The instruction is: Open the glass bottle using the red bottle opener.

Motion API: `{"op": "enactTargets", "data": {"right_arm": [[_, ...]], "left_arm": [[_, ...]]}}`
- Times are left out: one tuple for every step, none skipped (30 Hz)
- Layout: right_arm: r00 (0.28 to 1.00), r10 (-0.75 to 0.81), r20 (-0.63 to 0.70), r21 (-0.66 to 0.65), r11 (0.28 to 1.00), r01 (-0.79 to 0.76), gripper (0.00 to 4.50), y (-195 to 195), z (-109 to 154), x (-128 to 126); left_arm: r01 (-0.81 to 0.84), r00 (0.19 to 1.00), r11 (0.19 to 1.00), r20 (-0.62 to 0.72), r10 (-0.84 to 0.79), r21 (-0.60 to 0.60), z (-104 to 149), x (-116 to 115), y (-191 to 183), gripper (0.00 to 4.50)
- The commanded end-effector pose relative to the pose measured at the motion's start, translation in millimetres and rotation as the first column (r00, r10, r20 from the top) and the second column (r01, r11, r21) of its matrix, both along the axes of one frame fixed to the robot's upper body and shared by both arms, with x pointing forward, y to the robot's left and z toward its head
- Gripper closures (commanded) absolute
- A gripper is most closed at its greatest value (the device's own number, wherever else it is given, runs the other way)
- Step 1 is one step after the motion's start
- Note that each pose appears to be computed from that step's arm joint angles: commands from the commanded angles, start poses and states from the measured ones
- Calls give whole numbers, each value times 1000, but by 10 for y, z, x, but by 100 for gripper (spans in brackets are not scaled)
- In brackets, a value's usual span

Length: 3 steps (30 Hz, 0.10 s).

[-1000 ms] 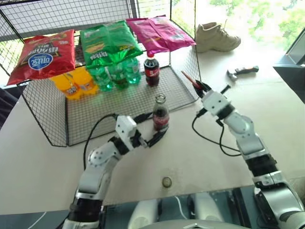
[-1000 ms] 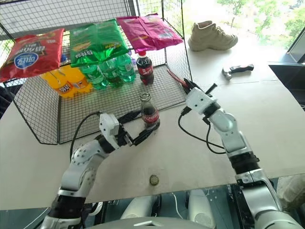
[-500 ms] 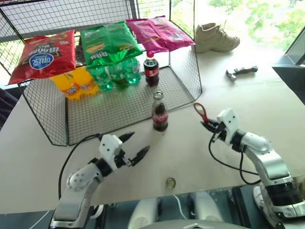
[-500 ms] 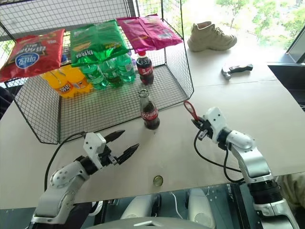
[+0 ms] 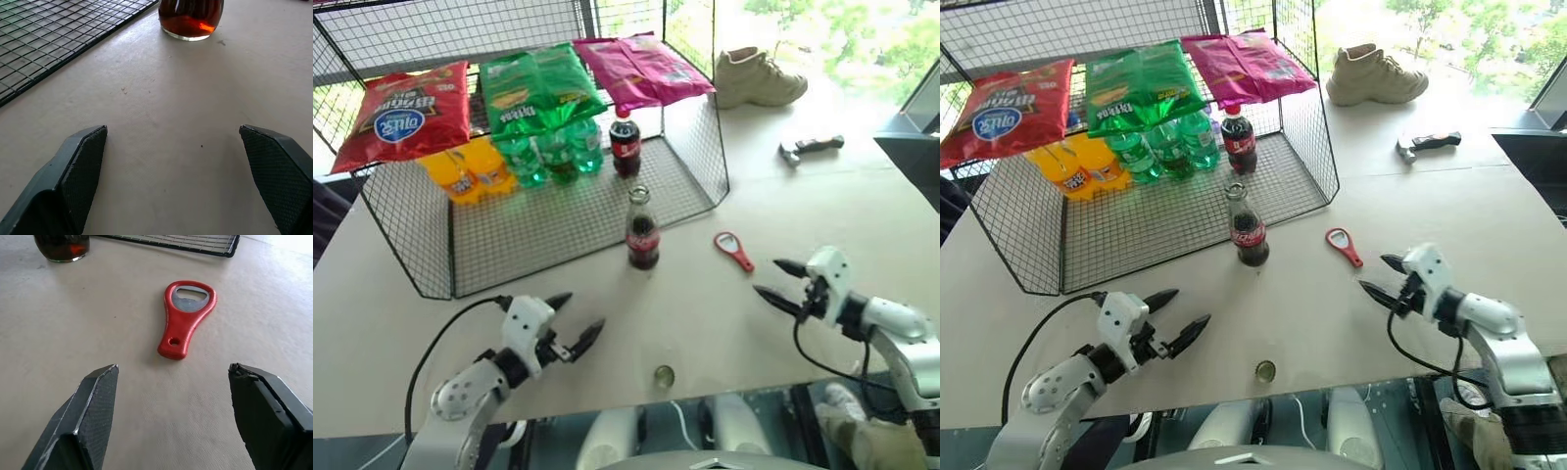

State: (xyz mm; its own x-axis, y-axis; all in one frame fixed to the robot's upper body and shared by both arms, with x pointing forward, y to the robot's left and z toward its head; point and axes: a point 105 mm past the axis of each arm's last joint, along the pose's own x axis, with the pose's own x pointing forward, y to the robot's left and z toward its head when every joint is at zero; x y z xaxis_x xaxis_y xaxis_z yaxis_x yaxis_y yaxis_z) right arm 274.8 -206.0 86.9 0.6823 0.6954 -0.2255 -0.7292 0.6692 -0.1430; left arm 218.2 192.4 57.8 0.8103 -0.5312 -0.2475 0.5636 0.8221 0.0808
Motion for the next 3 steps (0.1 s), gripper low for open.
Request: {"op": "enactTargets", "data": {"right_arm": [[997, 29, 72, 11, 1000, -29, 88, -189, 194, -59], [997, 32, 71, 7, 999, -33, 88, -229, 199, -71], [997, 37, 71, 3, 999, -37, 88, -258, 201, -80]], "left_arm": [[-23, 1000, 999, 16, 22, 46, 44, -46, 109, 0], [-26, 1000, 998, 17, 25, 51, 43, -55, 124, 0], [-24, 1000, 999, 16, 24, 49, 44, -65, 130, 0]]}}
